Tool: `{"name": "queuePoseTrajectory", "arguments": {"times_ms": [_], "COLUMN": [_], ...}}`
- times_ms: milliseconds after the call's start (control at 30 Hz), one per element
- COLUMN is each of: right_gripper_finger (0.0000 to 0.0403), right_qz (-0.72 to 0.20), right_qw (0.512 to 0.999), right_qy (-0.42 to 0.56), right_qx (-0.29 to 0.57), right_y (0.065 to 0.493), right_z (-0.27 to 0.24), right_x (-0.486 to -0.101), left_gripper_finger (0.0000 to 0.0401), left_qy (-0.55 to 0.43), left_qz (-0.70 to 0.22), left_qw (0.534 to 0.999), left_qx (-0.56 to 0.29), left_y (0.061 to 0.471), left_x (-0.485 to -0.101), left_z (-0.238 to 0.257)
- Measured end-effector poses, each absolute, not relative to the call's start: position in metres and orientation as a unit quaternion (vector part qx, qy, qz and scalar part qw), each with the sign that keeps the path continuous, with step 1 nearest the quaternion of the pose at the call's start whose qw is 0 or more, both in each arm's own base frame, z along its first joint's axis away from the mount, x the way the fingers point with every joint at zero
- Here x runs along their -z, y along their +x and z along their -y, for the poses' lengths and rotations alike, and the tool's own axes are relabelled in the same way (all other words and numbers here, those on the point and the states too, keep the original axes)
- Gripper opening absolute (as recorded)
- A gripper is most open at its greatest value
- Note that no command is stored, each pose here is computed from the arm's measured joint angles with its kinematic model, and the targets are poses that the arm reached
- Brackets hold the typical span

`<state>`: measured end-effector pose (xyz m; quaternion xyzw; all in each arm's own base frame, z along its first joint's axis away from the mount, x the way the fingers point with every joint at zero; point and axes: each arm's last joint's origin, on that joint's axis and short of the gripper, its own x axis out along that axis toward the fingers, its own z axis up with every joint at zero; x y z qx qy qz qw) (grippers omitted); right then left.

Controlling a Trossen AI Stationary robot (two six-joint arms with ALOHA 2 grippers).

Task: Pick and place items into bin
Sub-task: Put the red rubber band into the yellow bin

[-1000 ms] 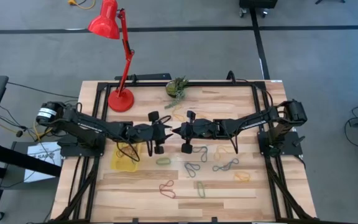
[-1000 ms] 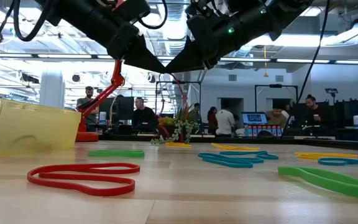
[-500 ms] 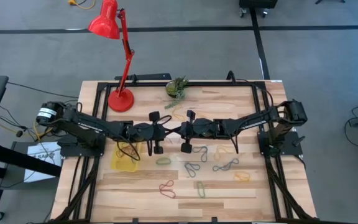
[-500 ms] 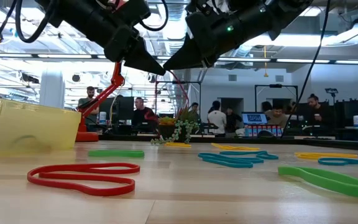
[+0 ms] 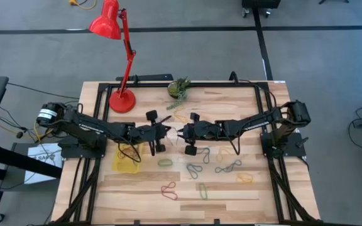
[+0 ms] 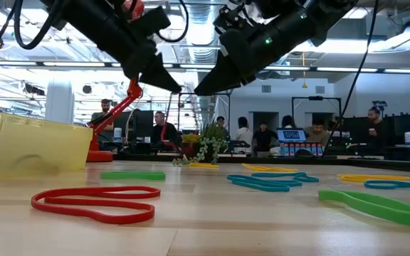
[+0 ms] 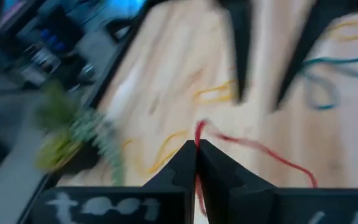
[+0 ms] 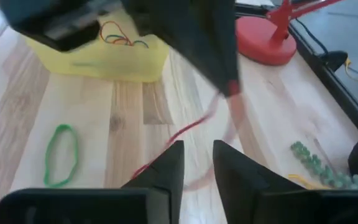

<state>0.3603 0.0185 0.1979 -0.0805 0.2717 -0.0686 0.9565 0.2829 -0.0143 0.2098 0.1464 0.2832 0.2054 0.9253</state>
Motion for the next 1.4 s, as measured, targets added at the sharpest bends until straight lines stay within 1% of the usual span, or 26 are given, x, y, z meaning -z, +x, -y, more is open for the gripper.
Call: {"name": "queuePoseTrajectory", "arguments": {"times_ms": [133,267,400,500,600,733,833,933,1033,1133,1400], "right_gripper_finger": [0.0088,0.0087,0.0087,0.0087,0.0087,0.0087,0.0087,0.0087,0.0087,0.0087,0.0087], "right_qz": [-0.297,-0.346,-0.362,-0.362,-0.365,-0.376,-0.376,-0.376,-0.376,-0.376,-0.363], "right_qw": [0.95,0.933,0.927,0.927,0.926,0.922,0.921,0.922,0.922,0.922,0.926], "right_qy": [-0.07,-0.062,-0.059,-0.058,-0.051,-0.04,-0.038,-0.033,-0.033,-0.033,-0.026], "right_qx": [0.072,0.075,0.079,0.081,0.085,0.089,0.09,0.091,0.091,0.091,0.104], "right_y": [0.357,0.351,0.349,0.349,0.348,0.347,0.347,0.347,0.347,0.347,0.349], "right_z": [-0.018,-0.018,-0.016,-0.015,-0.015,-0.015,-0.015,-0.015,-0.015,-0.015,-0.006], "right_x": [-0.193,-0.185,-0.182,-0.182,-0.182,-0.18,-0.18,-0.18,-0.18,-0.18,-0.182], "left_gripper_finger": [0.0,0.0,0.0,0.0,0.0,0.0,0.0,0.0,0.0,0.0,0.0], "left_qy": [0.135,0.09,0.007,-0.049,-0.079,-0.105,-0.115,-0.132,-0.142,-0.139,-0.117], "left_qz": [-0.32,-0.381,-0.459,-0.533,-0.599,-0.66,-0.69,-0.715,-0.726,-0.722,-0.681], "left_qw": [0.908,0.887,0.863,0.825,0.774,0.708,0.674,0.652,0.644,0.648,0.692], "left_qx": [-0.235,-0.245,-0.212,-0.184,-0.189,-0.229,-0.239,-0.216,-0.196,-0.198,-0.209], "left_y": [0.273,0.257,0.237,0.22,0.204,0.185,0.175,0.17,0.167,0.165,0.172], "left_x": [-0.223,-0.255,-0.288,-0.299,-0.295,-0.275,-0.256,-0.237,-0.219,-0.206,-0.201], "left_z": [0.013,0.016,0.023,0.03,0.036,0.043,0.05,0.057,0.06,0.059,0.058]}}
